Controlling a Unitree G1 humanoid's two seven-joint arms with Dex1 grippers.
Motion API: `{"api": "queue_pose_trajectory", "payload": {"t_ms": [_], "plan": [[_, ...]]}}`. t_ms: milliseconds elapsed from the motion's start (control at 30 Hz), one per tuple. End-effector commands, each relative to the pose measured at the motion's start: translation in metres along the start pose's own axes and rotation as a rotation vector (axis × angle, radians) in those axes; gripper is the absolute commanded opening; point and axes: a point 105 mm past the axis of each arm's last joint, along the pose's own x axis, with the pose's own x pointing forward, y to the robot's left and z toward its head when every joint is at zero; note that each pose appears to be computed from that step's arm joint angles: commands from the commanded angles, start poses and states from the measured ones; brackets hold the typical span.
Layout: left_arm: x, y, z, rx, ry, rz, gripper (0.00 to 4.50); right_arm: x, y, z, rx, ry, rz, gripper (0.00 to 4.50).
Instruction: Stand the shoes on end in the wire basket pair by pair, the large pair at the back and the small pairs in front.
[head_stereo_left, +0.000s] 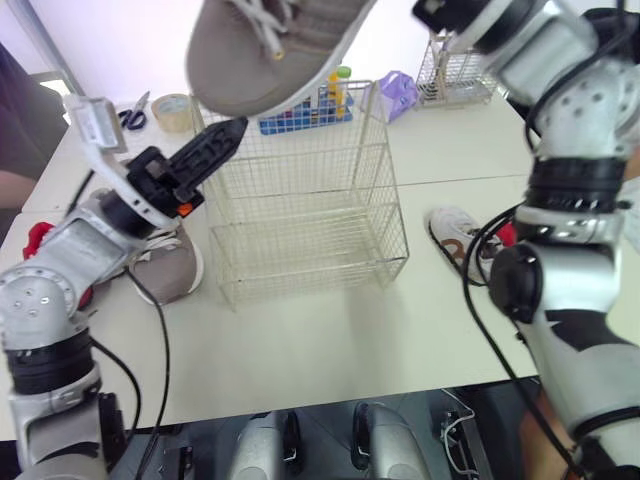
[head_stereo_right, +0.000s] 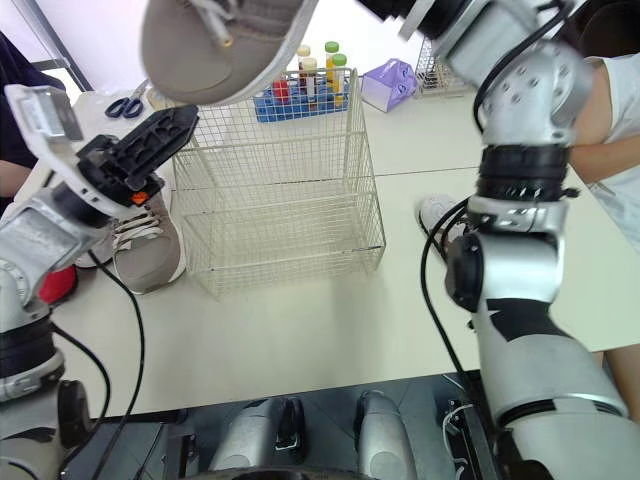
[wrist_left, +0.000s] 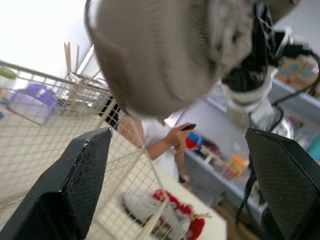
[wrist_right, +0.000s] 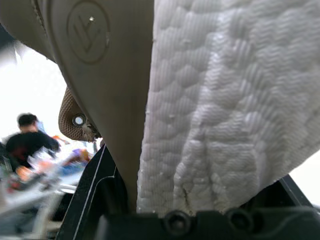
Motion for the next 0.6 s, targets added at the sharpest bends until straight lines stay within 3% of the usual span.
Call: {"api": "queue_pose_trajectory", "payload": {"t_ms": [33,300,600], "plan": [[-0.012,-0.009,0.021,0.072,-0.03,-0.021,4.46,0.001,0.002,0.029,-0.251,0.046,0.087,1.96],[-0.02,0.002,0.028,0.151,-0.043,0.04,4.46,-0.002,0.006,0.017,-0.623,0.318,0.31,1.96],[-0.016,0.0,0.019,0.151,-0.059,0.031,4.46,-0.006,0.007,-0.02,-0.679,0.5,0.494,1.96]]}}
